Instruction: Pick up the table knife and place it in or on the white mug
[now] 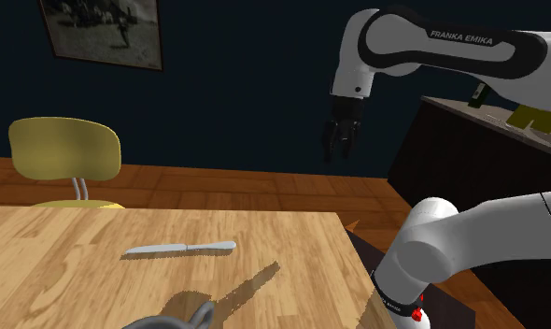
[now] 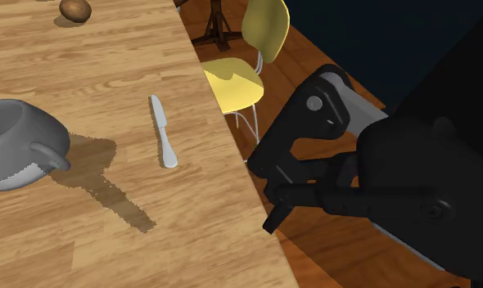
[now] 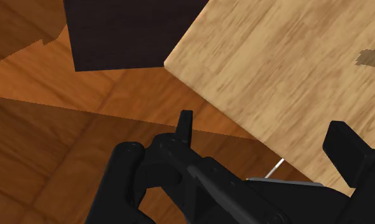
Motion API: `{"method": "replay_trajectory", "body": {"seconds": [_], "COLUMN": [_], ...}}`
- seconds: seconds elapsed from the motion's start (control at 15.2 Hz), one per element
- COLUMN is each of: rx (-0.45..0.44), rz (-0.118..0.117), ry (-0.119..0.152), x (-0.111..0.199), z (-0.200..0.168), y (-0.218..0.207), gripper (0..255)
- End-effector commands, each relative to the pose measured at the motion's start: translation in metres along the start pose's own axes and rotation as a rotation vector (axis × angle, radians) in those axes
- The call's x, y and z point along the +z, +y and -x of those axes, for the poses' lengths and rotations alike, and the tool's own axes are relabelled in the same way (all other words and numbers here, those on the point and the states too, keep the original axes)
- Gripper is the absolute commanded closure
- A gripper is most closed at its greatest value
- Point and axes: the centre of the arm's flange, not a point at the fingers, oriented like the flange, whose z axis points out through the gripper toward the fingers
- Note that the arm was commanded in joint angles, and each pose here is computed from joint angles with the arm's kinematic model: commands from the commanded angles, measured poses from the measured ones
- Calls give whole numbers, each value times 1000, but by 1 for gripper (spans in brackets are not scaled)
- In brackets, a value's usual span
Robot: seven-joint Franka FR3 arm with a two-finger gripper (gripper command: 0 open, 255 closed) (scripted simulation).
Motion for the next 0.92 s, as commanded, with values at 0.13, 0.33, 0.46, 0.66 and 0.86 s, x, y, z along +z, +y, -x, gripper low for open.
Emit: {"method": "replay_trajectory", "body": {"seconds": [0.13, 0.33, 0.46, 0.66, 0.86], "rx": [-53, -132, -185, -264, -343], "rz": [22, 55, 77, 110, 143], "ry": [-3, -7, -9, -13, -17], "x": [7, 18, 27, 40, 55], "z": [-18, -43, -58, -79, -96], "y": [-22, -55, -79, -115, -152], "gripper": [0, 0, 0, 0, 0]}}
